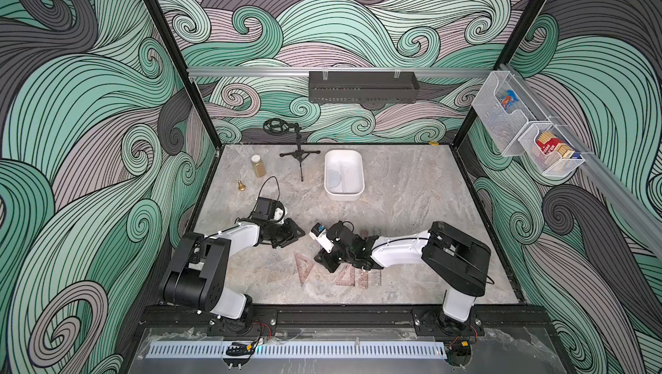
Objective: Put the scattered rulers into the storage box
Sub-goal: Adjust the ruler at the center of the board.
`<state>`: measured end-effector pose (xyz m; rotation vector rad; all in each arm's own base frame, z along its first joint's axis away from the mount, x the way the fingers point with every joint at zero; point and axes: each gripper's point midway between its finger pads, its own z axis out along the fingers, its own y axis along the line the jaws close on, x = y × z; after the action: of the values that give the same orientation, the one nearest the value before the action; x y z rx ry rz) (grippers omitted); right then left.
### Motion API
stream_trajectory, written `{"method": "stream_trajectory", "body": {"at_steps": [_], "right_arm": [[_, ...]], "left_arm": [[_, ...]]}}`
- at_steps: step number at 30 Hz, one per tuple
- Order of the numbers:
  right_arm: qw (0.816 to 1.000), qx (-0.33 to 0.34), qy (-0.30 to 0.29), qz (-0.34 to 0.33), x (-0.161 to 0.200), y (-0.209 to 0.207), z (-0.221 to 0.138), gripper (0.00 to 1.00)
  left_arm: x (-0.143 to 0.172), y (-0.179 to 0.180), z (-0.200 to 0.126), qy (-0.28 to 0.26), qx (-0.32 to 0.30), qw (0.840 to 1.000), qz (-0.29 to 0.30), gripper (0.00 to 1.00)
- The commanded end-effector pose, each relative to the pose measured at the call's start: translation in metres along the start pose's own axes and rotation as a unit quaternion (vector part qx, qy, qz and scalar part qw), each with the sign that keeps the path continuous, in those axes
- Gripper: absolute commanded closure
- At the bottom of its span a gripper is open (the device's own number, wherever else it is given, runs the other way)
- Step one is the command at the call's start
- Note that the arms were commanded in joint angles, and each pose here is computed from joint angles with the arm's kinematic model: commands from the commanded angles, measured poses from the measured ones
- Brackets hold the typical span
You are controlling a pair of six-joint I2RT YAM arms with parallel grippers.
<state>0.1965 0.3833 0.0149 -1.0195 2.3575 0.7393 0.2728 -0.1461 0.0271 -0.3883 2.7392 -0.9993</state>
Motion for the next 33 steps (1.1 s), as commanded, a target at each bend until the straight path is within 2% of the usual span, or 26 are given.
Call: {"method": "stream_trajectory", "body": {"at_steps": [1,10,13,16,19,22,27,33], "right_arm": [[1.0,-0.005,0.009,0.013,0.012,0.0,-0.008,0.73],[0.996,0.071,0.005,0.046,0.031,-0.049,-0.041,0.74],[0.996,0.074,-0.016,0.053,0.018,-0.058,-0.051,0.73],[0.996,0.053,-0.053,0.053,-0.009,-0.049,-0.066,0.72],[0.994,0.04,-0.073,0.074,-0.022,-0.046,-0.074,0.7],[0.992,-0.008,-0.077,0.096,-0.02,-0.029,-0.076,0.7],[0.994,-0.025,-0.053,0.087,0.002,-0.013,-0.063,0.69],[0.995,-0.018,-0.021,0.1,0.028,-0.02,-0.045,0.7]], "left_arm": [[-0.001,0.002,-0.001,0.004,0.0,1.0,0.004,0.61],[-0.004,0.003,-0.001,-0.001,-0.006,1.0,0.006,0.61],[-0.003,0.002,0.0,0.003,-0.002,1.0,0.01,0.61],[-0.005,-0.005,0.002,0.006,0.009,1.0,0.015,0.6],[-0.015,-0.022,0.004,0.002,0.014,1.0,0.028,0.6],[-0.028,-0.054,0.011,0.0,0.025,0.998,0.057,0.59],[-0.038,-0.098,0.041,0.026,0.027,0.994,0.105,0.61],[-0.02,-0.121,0.077,0.068,0.023,0.988,0.136,0.62]]}}
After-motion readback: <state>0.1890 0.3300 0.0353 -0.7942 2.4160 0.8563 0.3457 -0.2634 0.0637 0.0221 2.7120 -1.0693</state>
